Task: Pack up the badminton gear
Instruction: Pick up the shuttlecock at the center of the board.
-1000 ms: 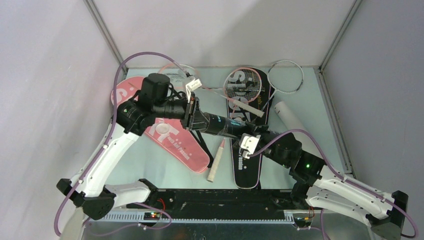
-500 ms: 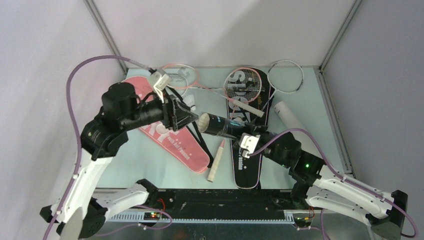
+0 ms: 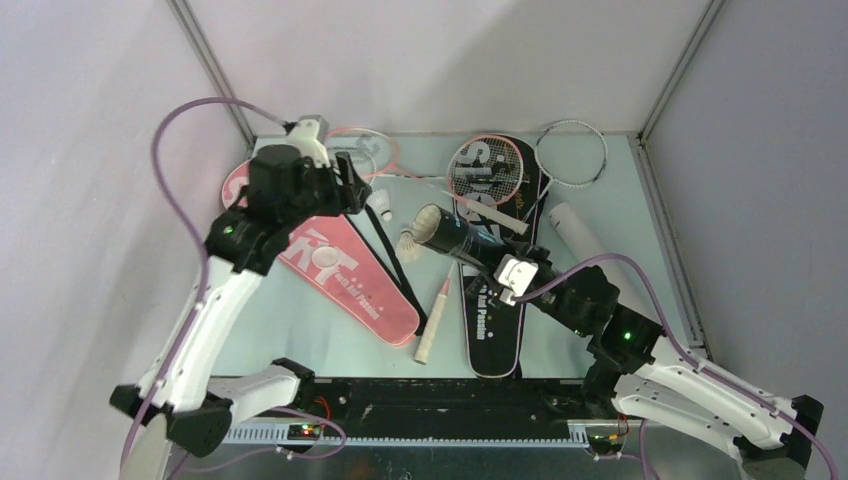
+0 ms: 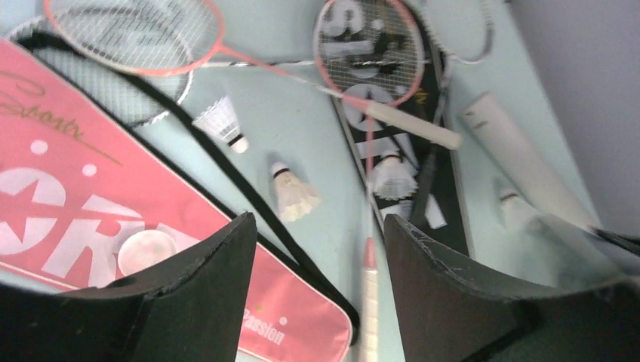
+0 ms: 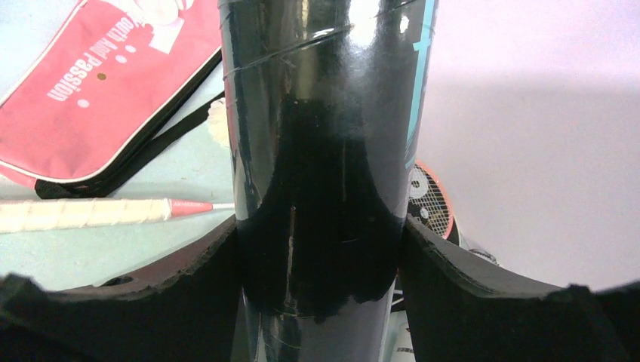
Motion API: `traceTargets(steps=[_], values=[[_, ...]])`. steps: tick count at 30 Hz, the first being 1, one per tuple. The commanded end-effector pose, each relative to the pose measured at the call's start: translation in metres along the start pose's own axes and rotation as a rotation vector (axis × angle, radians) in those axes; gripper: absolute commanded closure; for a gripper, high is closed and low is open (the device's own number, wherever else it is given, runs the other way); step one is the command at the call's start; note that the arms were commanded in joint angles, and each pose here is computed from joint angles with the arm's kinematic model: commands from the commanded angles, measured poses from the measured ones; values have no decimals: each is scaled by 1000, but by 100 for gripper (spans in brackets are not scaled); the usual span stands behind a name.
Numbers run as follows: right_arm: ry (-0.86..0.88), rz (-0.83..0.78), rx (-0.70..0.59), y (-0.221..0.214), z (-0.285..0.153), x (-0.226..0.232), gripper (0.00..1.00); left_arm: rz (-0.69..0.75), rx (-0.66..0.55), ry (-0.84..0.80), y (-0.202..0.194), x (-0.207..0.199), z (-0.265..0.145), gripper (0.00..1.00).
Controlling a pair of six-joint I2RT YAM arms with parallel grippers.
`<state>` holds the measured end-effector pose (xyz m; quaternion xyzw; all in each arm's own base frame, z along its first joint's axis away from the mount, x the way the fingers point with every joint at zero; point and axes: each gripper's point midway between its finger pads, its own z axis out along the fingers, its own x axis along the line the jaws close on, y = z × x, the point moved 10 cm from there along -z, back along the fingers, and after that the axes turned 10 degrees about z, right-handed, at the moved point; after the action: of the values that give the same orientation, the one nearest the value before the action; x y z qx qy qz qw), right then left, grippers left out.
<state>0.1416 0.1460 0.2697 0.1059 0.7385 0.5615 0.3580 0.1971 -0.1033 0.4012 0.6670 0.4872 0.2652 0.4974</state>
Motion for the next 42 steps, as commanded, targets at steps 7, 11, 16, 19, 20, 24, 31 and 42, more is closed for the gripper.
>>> traceTargets(steps=[7, 11, 16, 19, 20, 24, 31, 42], values=[[-104, 75, -136, 25, -15, -17, 72, -596, -16, 93, -72, 1, 111, 34], [-113, 82, -176, 30, -19, -20, 72, -900, 28, 185, -110, 0, 139, 32], [-120, 69, -176, 30, -21, -21, 72, -1129, 63, 232, -144, -10, 167, 30], [-122, 64, -168, 29, -21, -21, 72, -1175, 80, 199, -147, -17, 184, 30], [-123, 65, -165, 29, -21, -21, 72, -1176, 118, 206, -151, -19, 192, 30], [-125, 64, -158, 28, -22, -21, 72, -1218, 187, 239, -165, -22, 206, 31], [-130, 50, -146, 26, -21, -22, 72, -1222, 216, 366, -179, -18, 213, 31], [-119, 53, -146, 26, -19, -21, 71, -1212, 173, 377, -189, -14, 231, 61]])
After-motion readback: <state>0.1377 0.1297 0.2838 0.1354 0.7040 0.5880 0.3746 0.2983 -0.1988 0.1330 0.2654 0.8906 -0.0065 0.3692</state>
